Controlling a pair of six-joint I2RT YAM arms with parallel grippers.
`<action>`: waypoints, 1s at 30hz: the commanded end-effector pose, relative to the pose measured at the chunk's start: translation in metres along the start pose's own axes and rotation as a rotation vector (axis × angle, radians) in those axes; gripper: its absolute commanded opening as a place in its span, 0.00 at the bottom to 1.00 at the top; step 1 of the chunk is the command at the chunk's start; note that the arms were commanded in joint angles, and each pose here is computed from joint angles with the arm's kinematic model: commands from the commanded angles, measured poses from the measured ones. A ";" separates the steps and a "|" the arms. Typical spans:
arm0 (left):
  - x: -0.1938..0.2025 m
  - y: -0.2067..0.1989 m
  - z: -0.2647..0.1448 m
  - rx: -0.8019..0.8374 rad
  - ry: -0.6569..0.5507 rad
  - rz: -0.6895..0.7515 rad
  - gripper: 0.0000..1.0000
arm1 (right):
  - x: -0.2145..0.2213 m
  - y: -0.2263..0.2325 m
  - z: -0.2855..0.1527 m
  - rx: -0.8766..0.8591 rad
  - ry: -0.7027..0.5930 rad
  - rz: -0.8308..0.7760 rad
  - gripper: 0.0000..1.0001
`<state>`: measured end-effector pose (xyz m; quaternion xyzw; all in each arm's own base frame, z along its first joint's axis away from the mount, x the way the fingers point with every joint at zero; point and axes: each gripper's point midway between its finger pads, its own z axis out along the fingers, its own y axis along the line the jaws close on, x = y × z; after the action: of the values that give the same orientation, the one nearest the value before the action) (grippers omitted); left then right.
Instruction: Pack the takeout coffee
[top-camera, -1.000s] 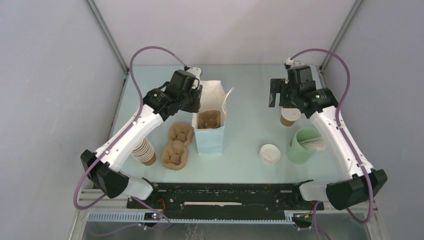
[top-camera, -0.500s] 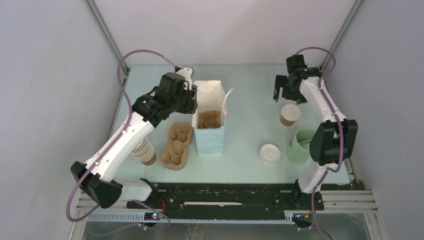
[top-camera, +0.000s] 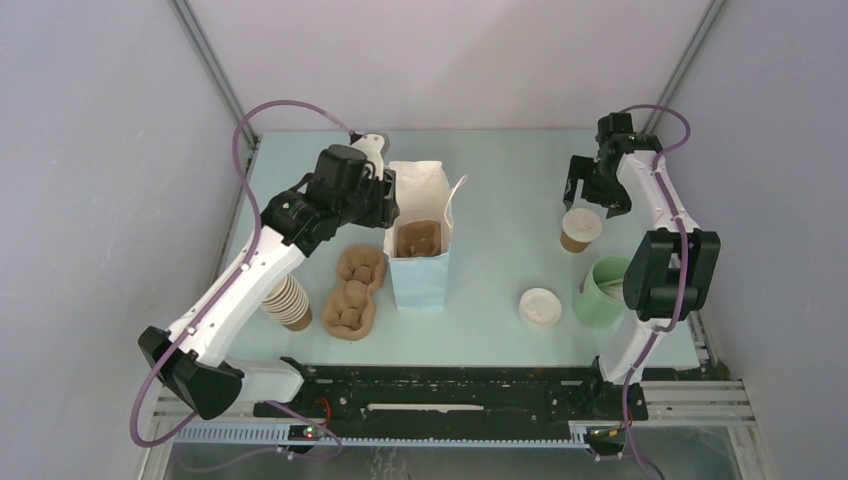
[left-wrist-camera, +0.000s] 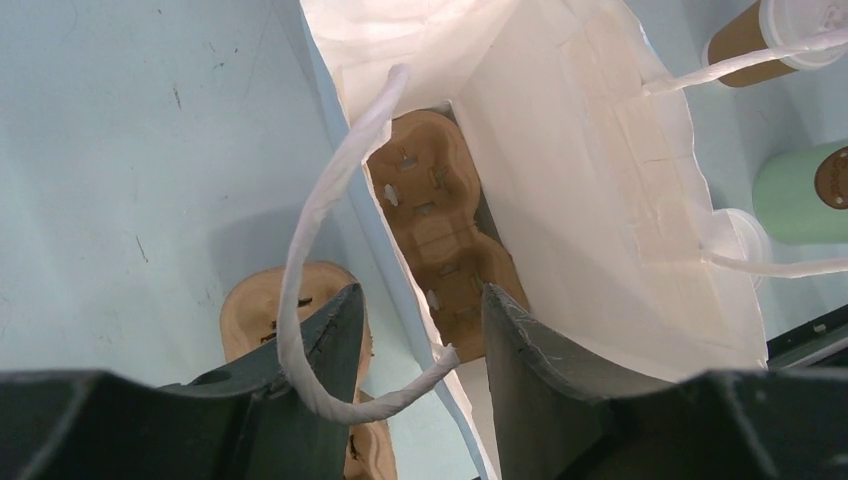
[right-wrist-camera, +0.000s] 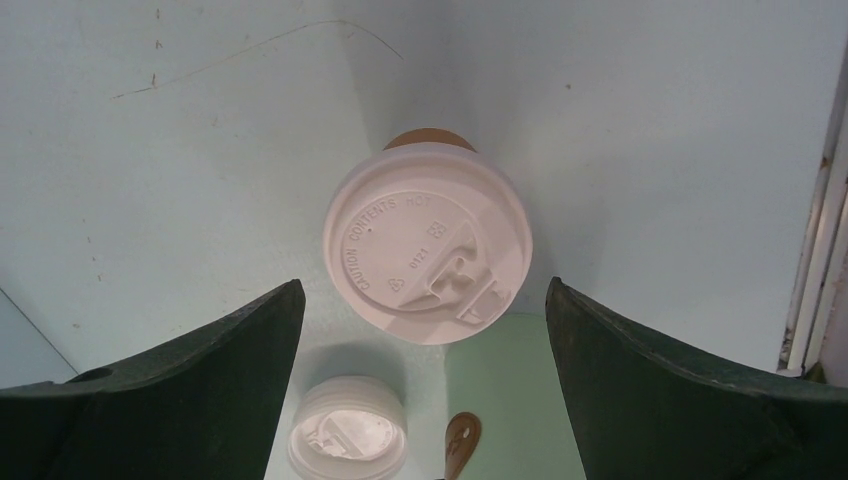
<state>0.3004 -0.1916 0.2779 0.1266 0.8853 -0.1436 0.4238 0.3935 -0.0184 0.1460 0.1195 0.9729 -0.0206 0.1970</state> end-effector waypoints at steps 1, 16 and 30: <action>-0.008 -0.002 -0.010 0.028 -0.053 -0.007 0.53 | -0.008 0.005 0.001 -0.059 -0.004 -0.012 1.00; -0.007 -0.002 -0.009 0.030 -0.049 -0.008 0.54 | 0.007 -0.006 0.016 -0.005 0.046 -0.020 1.00; -0.008 -0.002 -0.010 0.029 -0.053 -0.007 0.54 | 0.011 -0.003 0.020 -0.024 0.052 -0.022 0.98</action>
<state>0.2981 -0.1921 0.2832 0.1275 0.8811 -0.1535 0.4288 0.3867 -0.0196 0.1134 0.1143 0.9816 -0.0102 0.1524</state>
